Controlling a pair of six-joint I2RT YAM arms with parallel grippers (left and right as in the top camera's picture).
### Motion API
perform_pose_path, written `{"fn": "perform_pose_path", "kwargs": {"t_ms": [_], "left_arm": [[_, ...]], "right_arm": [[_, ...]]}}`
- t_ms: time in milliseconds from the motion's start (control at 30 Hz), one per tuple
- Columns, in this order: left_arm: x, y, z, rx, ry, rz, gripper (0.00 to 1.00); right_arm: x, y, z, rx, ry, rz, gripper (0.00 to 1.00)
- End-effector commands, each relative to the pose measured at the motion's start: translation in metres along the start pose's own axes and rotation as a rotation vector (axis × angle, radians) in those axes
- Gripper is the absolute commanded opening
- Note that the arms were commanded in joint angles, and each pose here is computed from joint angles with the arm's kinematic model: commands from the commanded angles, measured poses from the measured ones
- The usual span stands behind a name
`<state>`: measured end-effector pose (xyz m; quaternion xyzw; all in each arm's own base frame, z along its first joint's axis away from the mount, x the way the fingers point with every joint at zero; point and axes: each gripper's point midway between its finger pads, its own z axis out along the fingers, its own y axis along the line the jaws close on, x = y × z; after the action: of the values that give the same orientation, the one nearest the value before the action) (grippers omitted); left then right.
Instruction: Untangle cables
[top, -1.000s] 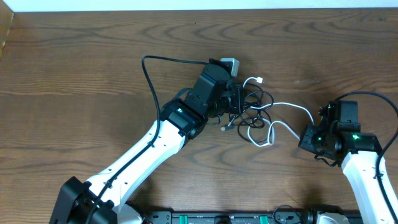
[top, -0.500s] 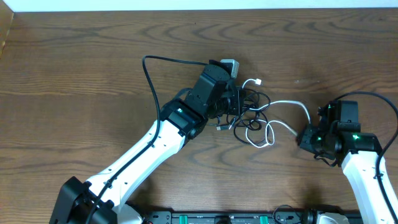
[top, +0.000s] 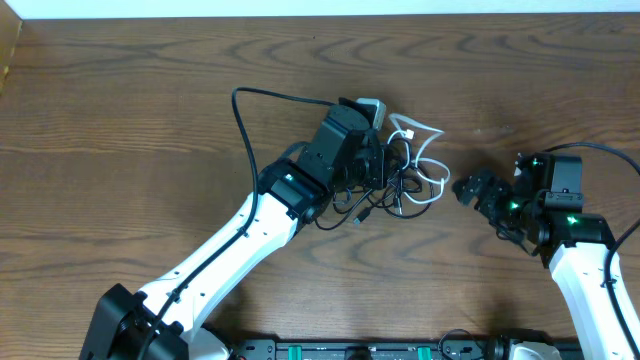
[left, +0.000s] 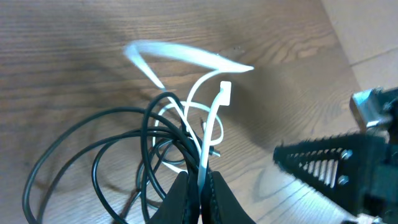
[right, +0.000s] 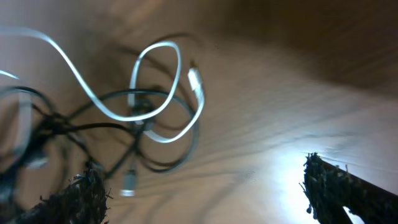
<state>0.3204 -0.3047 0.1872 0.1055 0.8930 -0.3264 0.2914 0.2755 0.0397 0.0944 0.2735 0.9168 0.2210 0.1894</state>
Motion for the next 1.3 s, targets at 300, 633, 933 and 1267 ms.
{"fn": "perform_pose_path", "kwargs": {"t_ms": [300, 633, 933, 1267], "left_arm": [[-0.058, -0.018, -0.078, 0.038, -0.231, 0.179, 0.07], [-0.049, -0.027, -0.095, 0.076, -0.208, 0.176, 0.07], [-0.042, -0.027, -0.093, 0.082, -0.178, 0.171, 0.08], [-0.014, -0.007, -0.085, 0.015, -0.053, 0.132, 0.88]], "right_arm": [[0.022, 0.016, -0.003, -0.107, 0.11, -0.036, 0.99], [0.023, 0.059, -0.013, -0.341, 0.146, -0.086, 0.85], [0.037, 0.084, -0.015, -0.429, 0.188, -0.147, 0.71], [0.02, 0.112, 0.006, -0.38, 0.007, -0.307, 0.55]]}}
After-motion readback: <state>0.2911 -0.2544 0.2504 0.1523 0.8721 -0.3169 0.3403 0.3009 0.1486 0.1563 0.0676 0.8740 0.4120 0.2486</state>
